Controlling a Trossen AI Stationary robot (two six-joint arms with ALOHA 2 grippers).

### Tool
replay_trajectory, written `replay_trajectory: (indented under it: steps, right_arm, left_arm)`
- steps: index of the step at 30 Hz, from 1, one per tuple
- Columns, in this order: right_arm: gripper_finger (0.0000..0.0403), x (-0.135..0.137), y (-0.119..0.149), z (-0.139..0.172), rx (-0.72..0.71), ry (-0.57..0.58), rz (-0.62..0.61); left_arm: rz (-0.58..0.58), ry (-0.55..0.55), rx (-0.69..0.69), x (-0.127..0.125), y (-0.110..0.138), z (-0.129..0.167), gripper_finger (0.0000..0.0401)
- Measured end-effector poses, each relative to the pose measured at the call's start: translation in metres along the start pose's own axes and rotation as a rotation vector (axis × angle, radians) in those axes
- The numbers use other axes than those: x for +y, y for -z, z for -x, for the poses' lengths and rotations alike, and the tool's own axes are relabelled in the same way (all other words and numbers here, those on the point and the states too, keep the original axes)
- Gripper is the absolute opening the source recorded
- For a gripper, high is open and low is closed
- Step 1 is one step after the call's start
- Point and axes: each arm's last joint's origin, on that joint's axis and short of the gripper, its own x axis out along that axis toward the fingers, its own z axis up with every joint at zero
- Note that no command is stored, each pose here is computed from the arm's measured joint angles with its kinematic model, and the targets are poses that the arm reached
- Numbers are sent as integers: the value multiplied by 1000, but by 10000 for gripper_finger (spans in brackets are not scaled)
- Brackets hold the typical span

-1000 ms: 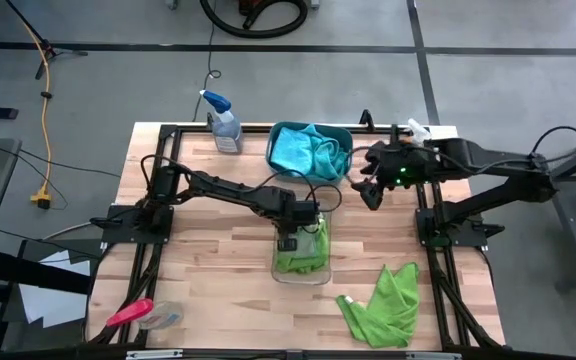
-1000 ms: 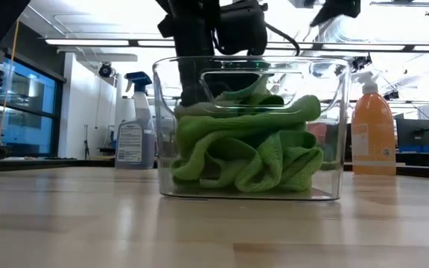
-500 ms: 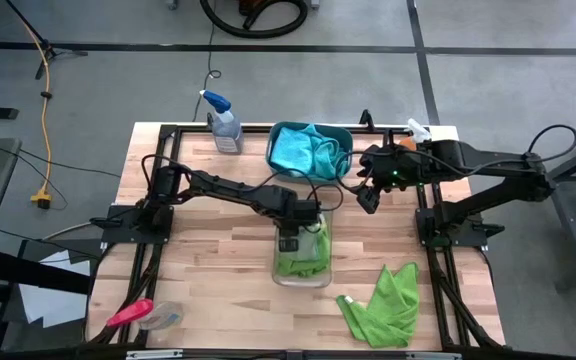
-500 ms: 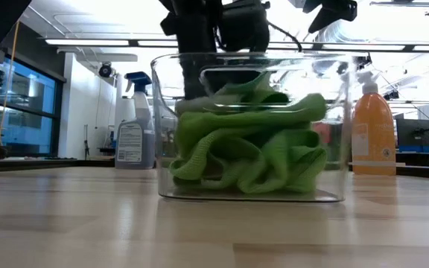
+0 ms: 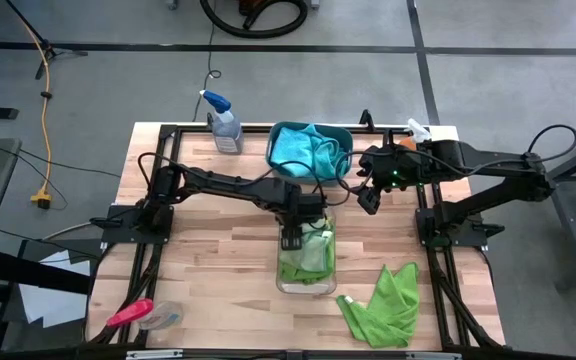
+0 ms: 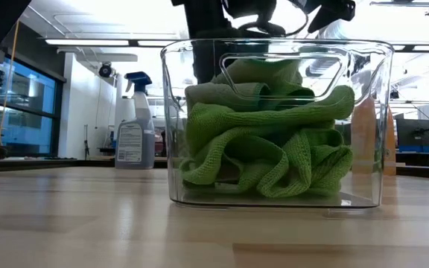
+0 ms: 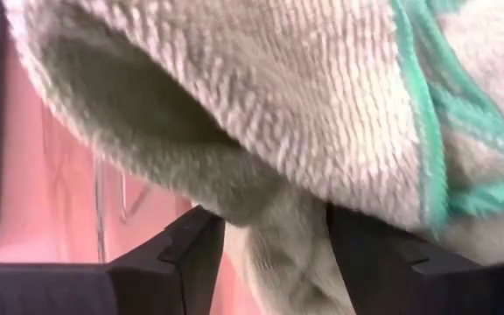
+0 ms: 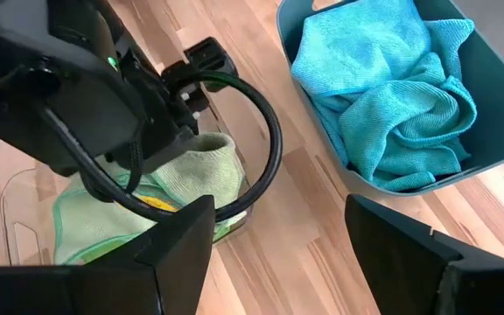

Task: Sort microfiber towel by color & place in baskets
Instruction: Put the light green microfiber towel into the transparent bin, then put the green microfiber towel into the transparent bin

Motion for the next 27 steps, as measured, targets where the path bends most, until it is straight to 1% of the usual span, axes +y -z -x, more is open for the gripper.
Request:
replay_trajectory:
  steps: [7, 13, 19, 23, 27]
  right_arm:
    - [256, 0, 0, 0, 0, 1, 27]
    - [256, 0, 0, 0, -1, 2, 37]
    - [256, 0, 0, 0, -1, 2, 45]
    - [256, 0, 0, 0, -2, 1, 44]
    - [256, 0, -2, 0, -16, -5, 42]
  left_arm:
    - [31, 6, 67, 1, 1, 23, 198]
    - [30, 3, 94, 2, 0, 39, 198]
    - [30, -1, 131, 4, 6, 64, 198]
    - [39, -9, 10, 6, 12, 102, 198]
    - [72, -60, -217, 12, 21, 151, 198]
